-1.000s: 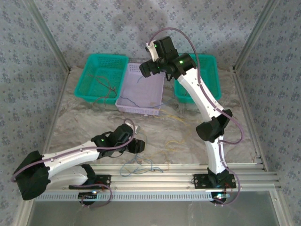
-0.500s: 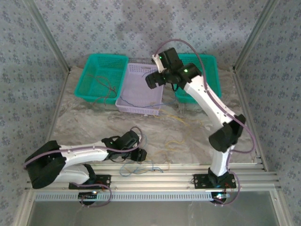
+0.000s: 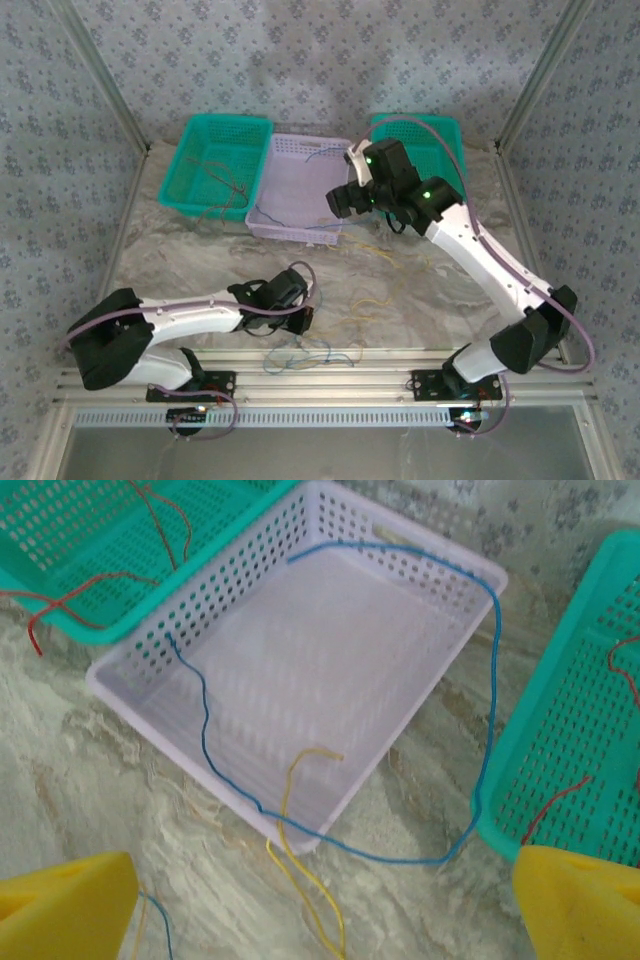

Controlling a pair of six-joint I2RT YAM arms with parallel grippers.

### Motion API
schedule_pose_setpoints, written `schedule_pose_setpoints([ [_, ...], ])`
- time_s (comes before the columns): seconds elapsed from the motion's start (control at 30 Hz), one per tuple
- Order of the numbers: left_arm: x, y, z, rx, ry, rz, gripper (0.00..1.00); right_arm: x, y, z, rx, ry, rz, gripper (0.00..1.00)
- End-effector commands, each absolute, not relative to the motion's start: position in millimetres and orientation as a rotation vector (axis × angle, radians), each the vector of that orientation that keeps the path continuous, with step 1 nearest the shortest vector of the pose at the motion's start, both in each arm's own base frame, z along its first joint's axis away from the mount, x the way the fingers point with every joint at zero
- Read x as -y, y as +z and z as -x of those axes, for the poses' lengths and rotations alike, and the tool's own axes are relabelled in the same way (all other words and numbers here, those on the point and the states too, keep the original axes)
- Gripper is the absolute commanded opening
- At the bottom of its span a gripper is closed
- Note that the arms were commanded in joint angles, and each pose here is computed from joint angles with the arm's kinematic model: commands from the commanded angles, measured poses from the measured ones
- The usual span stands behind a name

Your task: Untangle the cables

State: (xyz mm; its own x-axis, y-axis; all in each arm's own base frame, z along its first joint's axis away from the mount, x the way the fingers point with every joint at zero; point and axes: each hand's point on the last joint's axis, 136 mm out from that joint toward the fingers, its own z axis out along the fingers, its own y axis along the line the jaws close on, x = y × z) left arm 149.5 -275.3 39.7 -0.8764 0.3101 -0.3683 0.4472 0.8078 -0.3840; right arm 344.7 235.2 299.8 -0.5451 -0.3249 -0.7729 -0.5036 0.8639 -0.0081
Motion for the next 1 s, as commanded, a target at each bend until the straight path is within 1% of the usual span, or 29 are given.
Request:
schedule_pose_setpoints([
  [0.0, 262.0, 38.7, -168.7, -2.711, -0.592, -0.561, 0.00, -233.3, 308.4, -324.5, -2.164, 0.328, 0.580, 0.97],
  [0.13, 247.3, 48.7, -195.7, -2.701, -0.563, -0.484, 0.00, -233.3, 294.7, -290.5, -2.170, 0.399, 0.615, 0.97],
  [0.27, 249.8, 94.3, -207.3, -2.595, -0.639, -0.418, 0.00, -247.9, 257.1, -241.4, -2.204, 0.495, 0.761, 0.99],
  [0.3, 247.1, 108.0, -210.0, -2.562, -0.642, -0.393, 0.04, -250.7, 244.8, -227.4, -2.206, 0.498, 0.808, 0.99],
  [0.37, 239.0, 133.6, -214.8, -2.508, -0.626, -0.353, 0.21, -253.4, 224.3, -201.9, -2.201, 0.489, 0.906, 1.00],
  [0.4, 234.5, 147.4, -216.4, -2.481, -0.620, -0.333, 0.33, -253.2, 214.3, -191.6, -2.199, 0.475, 0.946, 1.00],
  [0.43, 230.1, 161.7, -217.7, -2.451, -0.620, -0.316, 0.43, -254.9, 205.4, -180.8, -2.196, 0.476, 0.990, 1.00],
  [0.5, 219.1, 185.2, -221.1, -2.402, -0.597, -0.284, 0.55, -259.1, 181.8, -162.0, -2.221, 0.460, 1.076, 1.00],
  [0.6, 199.0, 212.8, -228.1, -2.359, -0.558, -0.216, 0.65, -273.5, 158.0, -151.4, -2.202, 0.416, 1.147, 1.00],
  [0.7, 179.1, 230.7, -232.5, -2.321, -0.517, -0.149, 0.73, -287.1, 130.5, -148.6, -2.212, 0.398, 1.188, 1.00],
  [0.83, 154.7, 251.6, -233.3, -2.270, -0.498, -0.077, 0.77, -307.7, 101.8, -149.5, -2.168, 0.284, 1.282, 1.00],
  [0.97, 137.6, 257.7, -228.6, -2.268, -0.475, -0.039, 0.79, -319.8, 75.3, -154.4, -2.194, 0.216, 1.351, 1.00],
])
